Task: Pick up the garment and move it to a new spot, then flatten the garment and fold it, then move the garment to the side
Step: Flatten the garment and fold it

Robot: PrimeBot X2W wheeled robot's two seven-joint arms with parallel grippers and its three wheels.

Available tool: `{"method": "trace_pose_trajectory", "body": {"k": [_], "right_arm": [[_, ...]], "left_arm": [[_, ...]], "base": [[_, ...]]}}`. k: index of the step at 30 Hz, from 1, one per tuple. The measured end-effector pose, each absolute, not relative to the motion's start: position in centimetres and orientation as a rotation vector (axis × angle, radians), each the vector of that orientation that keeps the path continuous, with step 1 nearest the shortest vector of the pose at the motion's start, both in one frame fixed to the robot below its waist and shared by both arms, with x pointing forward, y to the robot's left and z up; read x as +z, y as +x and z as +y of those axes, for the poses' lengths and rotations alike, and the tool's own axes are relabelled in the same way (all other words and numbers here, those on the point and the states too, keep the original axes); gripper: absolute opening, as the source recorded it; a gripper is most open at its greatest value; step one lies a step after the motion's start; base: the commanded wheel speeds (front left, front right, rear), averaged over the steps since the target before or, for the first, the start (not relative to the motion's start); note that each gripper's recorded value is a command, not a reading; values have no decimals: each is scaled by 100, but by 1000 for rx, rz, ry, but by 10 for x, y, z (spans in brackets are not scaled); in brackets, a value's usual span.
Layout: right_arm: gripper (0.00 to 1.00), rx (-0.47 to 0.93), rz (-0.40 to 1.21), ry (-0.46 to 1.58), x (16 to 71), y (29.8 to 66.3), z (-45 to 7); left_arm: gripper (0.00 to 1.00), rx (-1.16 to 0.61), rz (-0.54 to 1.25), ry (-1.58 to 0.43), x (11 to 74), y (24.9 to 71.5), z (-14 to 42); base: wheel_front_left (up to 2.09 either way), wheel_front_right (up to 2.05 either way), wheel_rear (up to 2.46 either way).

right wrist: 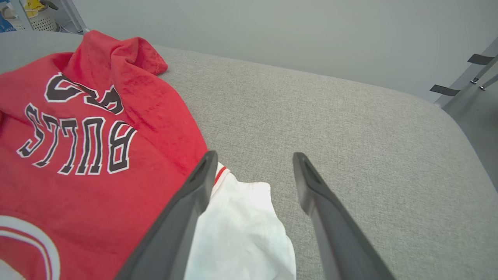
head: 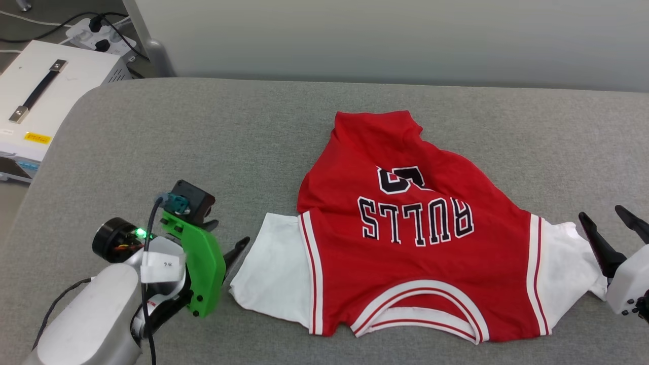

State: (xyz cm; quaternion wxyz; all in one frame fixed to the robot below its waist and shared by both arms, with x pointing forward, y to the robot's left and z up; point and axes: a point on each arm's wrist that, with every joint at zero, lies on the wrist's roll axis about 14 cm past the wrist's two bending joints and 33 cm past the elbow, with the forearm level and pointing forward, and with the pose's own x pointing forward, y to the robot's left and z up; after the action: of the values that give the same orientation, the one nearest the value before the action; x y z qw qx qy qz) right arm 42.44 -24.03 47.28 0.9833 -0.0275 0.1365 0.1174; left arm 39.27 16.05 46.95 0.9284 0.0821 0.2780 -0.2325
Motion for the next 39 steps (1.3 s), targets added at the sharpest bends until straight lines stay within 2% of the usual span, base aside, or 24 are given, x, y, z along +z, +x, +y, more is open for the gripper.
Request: {"method": "trace_pose_trajectory", "body": {"k": [6,12,19,23,24,25,26,35,39], "right_arm": [[100,237,281,-54,474,423,-234],[100,239,292,-54,472,423,-229],[100,234,343,-43,455,421,-228],[100,228,362,-38,448,419,-230],[100,226,364,-38,447,419,-230],[100,224,367,-38,447,419,-231],[100,224,367,-39,446,419,-232],[100,231,342,-127,474,421,-246],[100,256,380,-171,485,416,-248]], "left_arm": [[100,-594,799,219,441,370,145],[100,-629,960,220,407,357,144],[100,-599,1096,227,364,355,156],[100,-607,1111,232,355,359,155],[50,-611,1110,235,354,360,154],[12,-618,1104,237,354,361,153],[0,-620,1093,232,355,362,152],[0,-539,831,132,399,396,167],[0,-487,713,112,426,411,180]], "base": [[0,0,0],[0,0,0],[0,0,0],[0,0,0],[0,0,0],[0,0,0],[0,0,0],[0,0,0],[0,0,0]]}}
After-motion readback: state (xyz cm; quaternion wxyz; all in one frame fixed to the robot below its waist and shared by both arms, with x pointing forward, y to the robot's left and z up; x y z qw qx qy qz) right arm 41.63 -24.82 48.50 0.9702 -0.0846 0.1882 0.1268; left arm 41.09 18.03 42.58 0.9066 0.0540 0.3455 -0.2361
